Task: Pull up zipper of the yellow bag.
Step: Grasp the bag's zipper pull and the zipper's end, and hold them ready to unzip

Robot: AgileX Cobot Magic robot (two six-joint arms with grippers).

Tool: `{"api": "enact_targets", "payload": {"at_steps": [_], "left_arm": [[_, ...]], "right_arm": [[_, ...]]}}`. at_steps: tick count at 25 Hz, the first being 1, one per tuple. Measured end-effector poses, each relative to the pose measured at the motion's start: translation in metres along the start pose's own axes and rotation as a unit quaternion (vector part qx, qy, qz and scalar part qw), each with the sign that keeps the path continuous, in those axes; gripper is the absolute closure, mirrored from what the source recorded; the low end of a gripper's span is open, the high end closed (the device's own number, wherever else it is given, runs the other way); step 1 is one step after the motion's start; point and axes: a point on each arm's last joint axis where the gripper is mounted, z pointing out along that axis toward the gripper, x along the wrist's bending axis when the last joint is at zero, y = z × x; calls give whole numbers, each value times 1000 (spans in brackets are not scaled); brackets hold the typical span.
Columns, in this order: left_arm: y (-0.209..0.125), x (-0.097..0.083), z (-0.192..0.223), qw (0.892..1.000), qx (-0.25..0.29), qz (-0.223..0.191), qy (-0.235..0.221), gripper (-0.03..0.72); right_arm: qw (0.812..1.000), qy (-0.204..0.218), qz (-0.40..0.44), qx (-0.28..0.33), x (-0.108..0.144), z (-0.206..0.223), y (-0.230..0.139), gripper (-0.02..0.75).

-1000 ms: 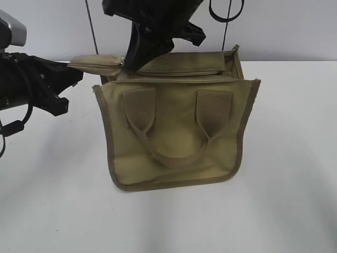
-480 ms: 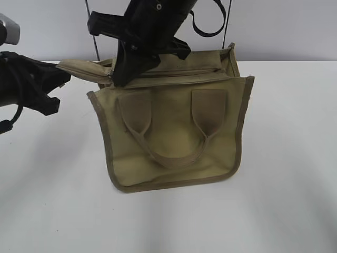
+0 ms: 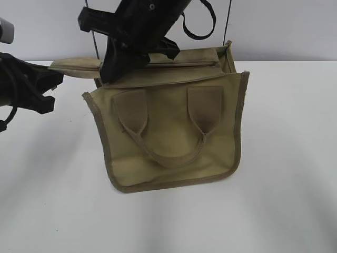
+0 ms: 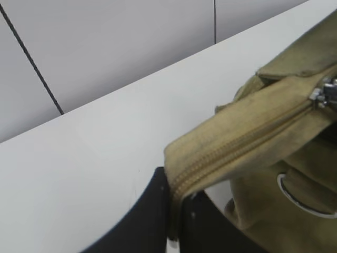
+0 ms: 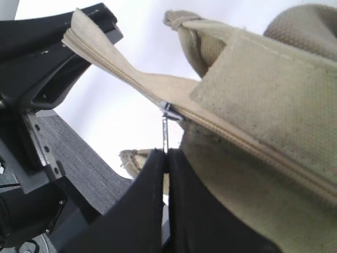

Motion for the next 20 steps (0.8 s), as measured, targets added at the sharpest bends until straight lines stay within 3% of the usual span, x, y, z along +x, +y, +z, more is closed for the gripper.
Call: {"api": "enact_targets", "payload": {"at_steps": [5,12,20], "left_arm": [[-1,-3,0,1000,11,-12,-8,688],[-7,-8,1,999,50,-5,-4,688],[-6,-10,2,999,43,-9,-8,688]], "right_arm": [[1000,-28,-4,2,-3,1,-1,752],[999,-35,-9,-3,-4,1,0,752],[997,-70,-32,10,-3,-9,-5,752]]}}
